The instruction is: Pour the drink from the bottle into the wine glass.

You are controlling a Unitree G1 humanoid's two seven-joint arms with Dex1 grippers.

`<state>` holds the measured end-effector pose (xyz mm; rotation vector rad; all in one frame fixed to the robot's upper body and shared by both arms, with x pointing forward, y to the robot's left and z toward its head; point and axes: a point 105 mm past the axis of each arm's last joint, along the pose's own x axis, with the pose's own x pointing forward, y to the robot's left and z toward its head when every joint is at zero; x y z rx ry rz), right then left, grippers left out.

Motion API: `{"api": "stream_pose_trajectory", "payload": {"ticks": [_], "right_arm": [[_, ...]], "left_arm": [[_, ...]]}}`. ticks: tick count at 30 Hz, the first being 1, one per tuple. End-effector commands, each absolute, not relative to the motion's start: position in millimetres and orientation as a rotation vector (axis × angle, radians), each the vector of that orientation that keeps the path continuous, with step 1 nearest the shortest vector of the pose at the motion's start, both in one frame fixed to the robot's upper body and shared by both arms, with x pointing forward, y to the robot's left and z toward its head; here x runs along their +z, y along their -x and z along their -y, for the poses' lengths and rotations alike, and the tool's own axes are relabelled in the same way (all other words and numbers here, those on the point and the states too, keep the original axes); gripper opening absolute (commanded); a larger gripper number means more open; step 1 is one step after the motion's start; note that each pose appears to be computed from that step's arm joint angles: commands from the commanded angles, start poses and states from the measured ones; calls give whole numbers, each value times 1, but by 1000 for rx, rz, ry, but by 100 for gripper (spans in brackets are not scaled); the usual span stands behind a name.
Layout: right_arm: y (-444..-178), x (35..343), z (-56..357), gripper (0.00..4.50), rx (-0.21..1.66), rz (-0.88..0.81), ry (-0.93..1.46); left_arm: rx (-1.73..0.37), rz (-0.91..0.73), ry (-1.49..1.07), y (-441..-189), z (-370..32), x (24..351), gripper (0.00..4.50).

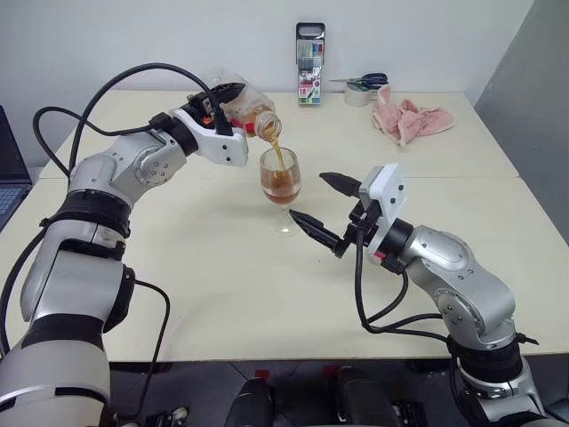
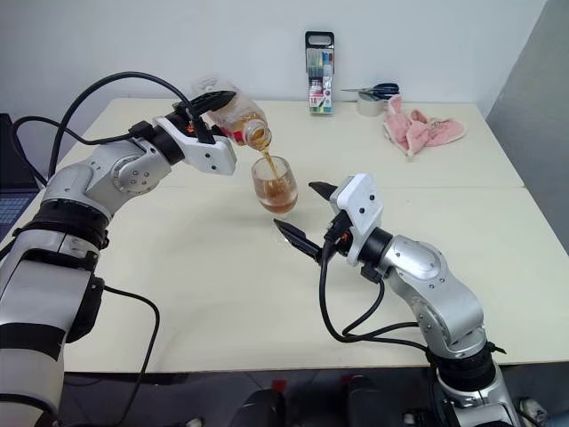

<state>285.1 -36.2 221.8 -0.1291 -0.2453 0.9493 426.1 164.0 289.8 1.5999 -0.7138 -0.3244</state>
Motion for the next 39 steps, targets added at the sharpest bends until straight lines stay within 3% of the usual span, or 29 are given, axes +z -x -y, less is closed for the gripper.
{"api": "stream_pose_trajectory", "payload": {"ticks": [1,28,33,39], "right_arm": [[-280,230,38,450,952,312,98],[-279,230,40,450,963,351,146],[-278,230,35,450,970,380,177],[-276,232,28,450,991,402,186]], "left_arm": [[-254,772,-1610,-422,-168,318,169],[-267,707,-1505,-426,-171,306,169],[-284,691,-1391,-425,-167,303,169],[-249,587,-1071,-428,-180,297,169]]}}
